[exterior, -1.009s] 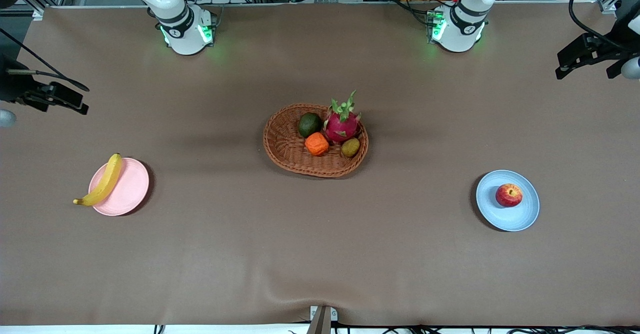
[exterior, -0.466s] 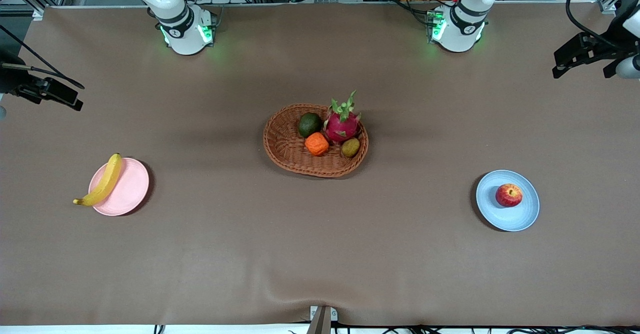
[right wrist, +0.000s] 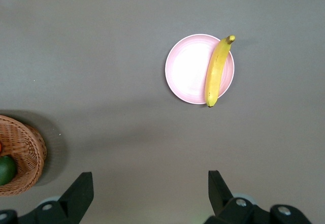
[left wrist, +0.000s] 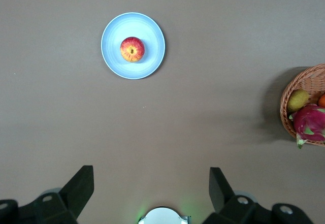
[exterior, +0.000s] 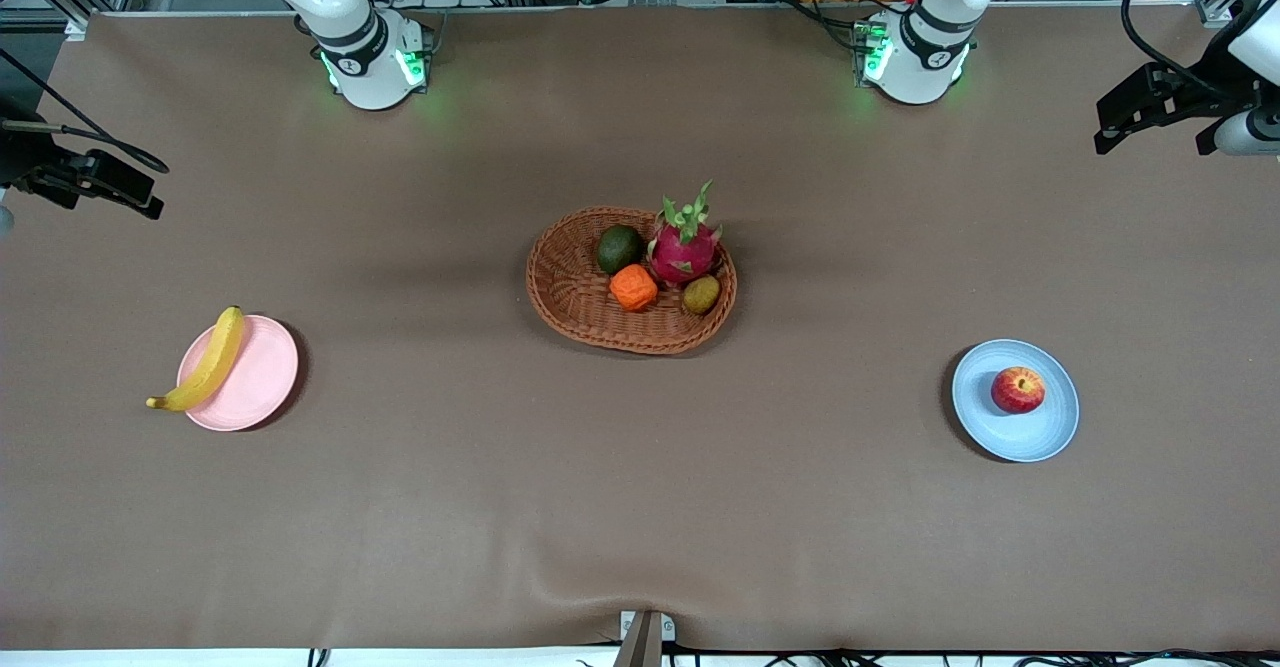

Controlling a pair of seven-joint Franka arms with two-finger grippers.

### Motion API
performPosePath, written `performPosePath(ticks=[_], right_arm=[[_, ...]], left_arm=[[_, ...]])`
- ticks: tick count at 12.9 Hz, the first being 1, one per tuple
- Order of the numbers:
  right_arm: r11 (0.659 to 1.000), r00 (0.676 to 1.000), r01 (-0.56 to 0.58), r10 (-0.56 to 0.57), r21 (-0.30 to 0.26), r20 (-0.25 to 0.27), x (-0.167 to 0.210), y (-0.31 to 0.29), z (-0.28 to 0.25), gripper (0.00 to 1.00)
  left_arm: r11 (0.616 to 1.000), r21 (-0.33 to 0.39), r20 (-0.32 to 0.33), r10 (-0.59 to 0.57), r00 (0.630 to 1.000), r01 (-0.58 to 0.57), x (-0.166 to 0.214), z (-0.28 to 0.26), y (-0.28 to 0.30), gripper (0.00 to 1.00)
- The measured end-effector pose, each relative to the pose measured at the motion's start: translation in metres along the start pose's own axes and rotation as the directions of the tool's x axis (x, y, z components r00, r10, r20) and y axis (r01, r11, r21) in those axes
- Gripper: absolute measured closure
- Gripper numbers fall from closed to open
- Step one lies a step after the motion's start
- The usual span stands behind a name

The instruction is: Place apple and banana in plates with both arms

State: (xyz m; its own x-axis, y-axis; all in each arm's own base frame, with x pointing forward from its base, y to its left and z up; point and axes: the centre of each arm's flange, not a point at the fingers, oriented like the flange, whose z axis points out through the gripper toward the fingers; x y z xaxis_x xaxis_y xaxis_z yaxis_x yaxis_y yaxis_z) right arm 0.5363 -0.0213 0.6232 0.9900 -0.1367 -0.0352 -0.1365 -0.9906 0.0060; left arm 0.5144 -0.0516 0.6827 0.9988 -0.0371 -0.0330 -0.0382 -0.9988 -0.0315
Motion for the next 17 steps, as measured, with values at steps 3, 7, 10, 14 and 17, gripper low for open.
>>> performPosePath(ticks=[3, 7, 10, 14, 17], right_arm=[[1.0, 1.0, 0.006, -0.006, -0.001, -0.001, 0.0, 0.0001, -0.0006, 0.0], [1.0, 1.0, 0.005, -0.005, -0.001, -0.001, -0.0001, 0.0003, -0.0009, 0.0], [1.0, 1.0, -0.001, 0.001, -0.001, -0.004, 0.0003, 0.004, -0.0023, 0.0], [1.0, 1.0, -0.002, 0.002, -0.001, -0.004, 0.0003, 0.0042, -0.0024, 0.0], [1.0, 1.0, -0.002, 0.002, -0.001, -0.002, 0.0001, 0.0042, -0.0022, 0.0]], left_arm=[[1.0, 0.0, 0.0, -0.005, 1.0, 0.005, 0.0002, -0.0001, -0.0029, 0.0], [1.0, 0.0, 0.0, -0.006, 1.0, 0.006, 0.0002, 0.0001, -0.0033, 0.0], [1.0, 0.0, -0.003, -0.003, 1.0, 0.003, 0.0005, -0.0002, -0.0017, 0.0], [1.0, 0.0, -0.003, -0.003, 1.0, 0.003, 0.0005, 0.0, -0.0017, 0.0], [1.0, 0.0, -0.001, -0.002, 1.0, 0.002, 0.0006, 0.001, -0.0012, 0.0]])
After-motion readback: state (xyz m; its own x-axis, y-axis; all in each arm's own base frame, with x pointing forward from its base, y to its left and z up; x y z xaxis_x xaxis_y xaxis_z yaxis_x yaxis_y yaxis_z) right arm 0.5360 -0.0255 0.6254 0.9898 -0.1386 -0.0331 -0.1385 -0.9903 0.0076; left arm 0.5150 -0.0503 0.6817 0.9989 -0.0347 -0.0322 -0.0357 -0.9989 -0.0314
